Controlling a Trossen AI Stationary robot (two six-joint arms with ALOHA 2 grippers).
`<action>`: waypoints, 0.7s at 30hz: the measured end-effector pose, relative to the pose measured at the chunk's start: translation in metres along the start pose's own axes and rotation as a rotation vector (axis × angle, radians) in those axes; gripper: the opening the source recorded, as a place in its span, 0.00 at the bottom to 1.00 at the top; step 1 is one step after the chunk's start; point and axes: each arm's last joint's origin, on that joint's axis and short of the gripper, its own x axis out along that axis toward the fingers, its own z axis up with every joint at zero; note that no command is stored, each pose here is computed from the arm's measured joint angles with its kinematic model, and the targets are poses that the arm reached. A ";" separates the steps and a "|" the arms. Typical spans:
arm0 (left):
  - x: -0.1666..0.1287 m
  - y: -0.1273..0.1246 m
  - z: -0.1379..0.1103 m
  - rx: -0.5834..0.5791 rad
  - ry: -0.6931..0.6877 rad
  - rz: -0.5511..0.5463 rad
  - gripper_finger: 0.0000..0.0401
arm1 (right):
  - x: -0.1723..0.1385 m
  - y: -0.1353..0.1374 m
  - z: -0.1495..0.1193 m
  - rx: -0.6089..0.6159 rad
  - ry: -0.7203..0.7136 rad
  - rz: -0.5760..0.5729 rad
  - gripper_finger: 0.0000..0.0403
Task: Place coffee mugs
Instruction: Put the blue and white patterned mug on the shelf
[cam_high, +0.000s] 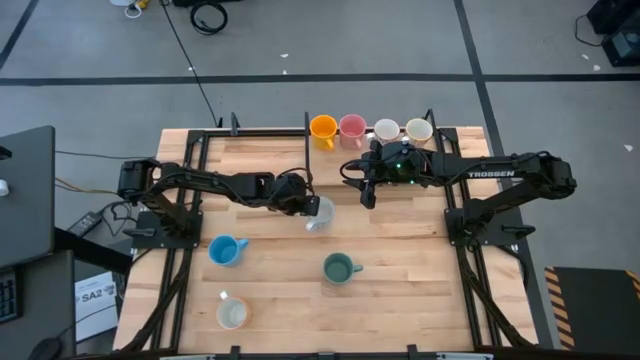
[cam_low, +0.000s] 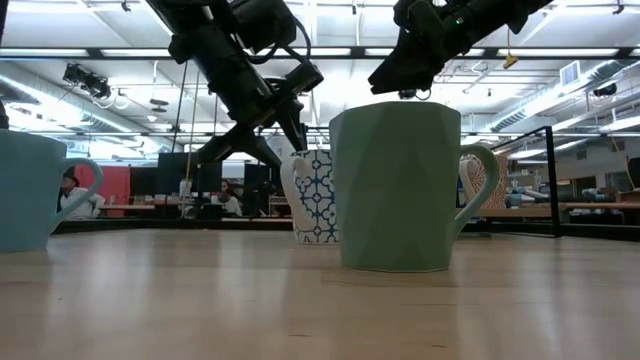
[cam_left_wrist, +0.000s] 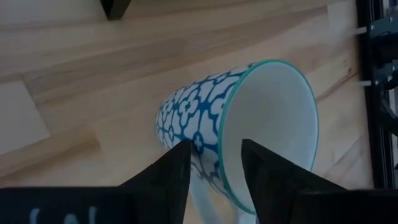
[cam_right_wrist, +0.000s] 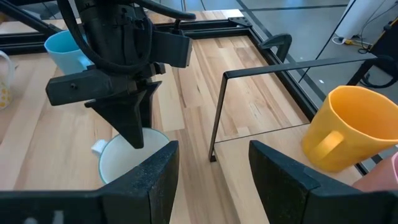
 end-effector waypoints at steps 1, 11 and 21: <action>0.000 0.000 0.000 0.007 0.000 0.000 0.37 | 0.000 0.000 0.000 0.000 0.000 0.000 0.50; -0.021 -0.005 0.005 0.129 -0.047 -0.035 0.38 | 0.000 0.000 -0.001 -0.002 0.007 0.015 0.50; -0.061 -0.001 0.010 0.547 -0.060 -0.012 0.38 | -0.001 0.009 -0.003 -0.128 0.018 0.234 0.50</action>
